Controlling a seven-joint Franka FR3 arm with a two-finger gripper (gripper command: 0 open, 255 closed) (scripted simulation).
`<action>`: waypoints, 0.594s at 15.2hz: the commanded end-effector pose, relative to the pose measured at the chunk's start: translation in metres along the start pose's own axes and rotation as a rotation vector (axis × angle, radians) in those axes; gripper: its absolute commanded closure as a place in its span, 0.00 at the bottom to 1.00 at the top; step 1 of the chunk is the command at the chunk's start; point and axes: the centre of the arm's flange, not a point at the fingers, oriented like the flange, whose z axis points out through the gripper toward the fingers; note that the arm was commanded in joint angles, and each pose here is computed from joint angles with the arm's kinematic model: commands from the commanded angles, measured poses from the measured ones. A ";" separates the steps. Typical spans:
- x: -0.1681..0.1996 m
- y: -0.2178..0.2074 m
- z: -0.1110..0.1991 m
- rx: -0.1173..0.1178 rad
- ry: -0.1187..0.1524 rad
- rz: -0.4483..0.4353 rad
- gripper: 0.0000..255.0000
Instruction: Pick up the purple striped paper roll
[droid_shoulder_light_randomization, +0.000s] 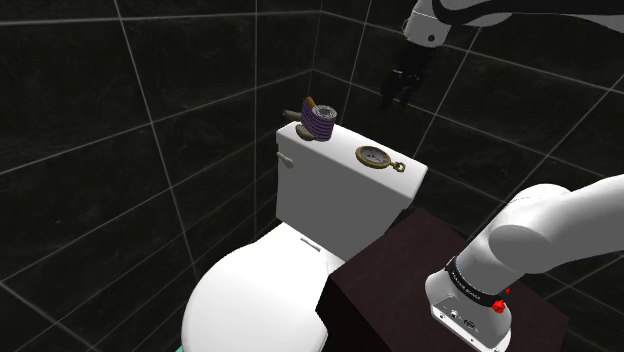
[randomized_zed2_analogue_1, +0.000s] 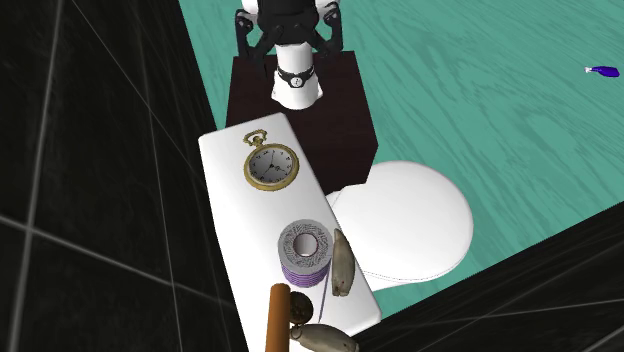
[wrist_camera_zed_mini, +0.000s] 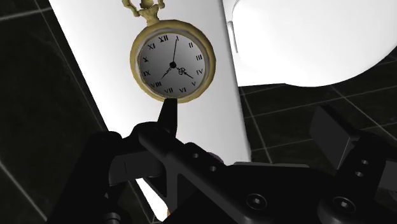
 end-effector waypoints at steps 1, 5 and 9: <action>0.026 -0.002 0.011 -0.003 -0.001 -0.004 0.00; 0.076 -0.005 0.031 -0.008 -0.007 -0.012 0.00; 0.125 -0.008 0.051 -0.014 -0.012 -0.019 0.00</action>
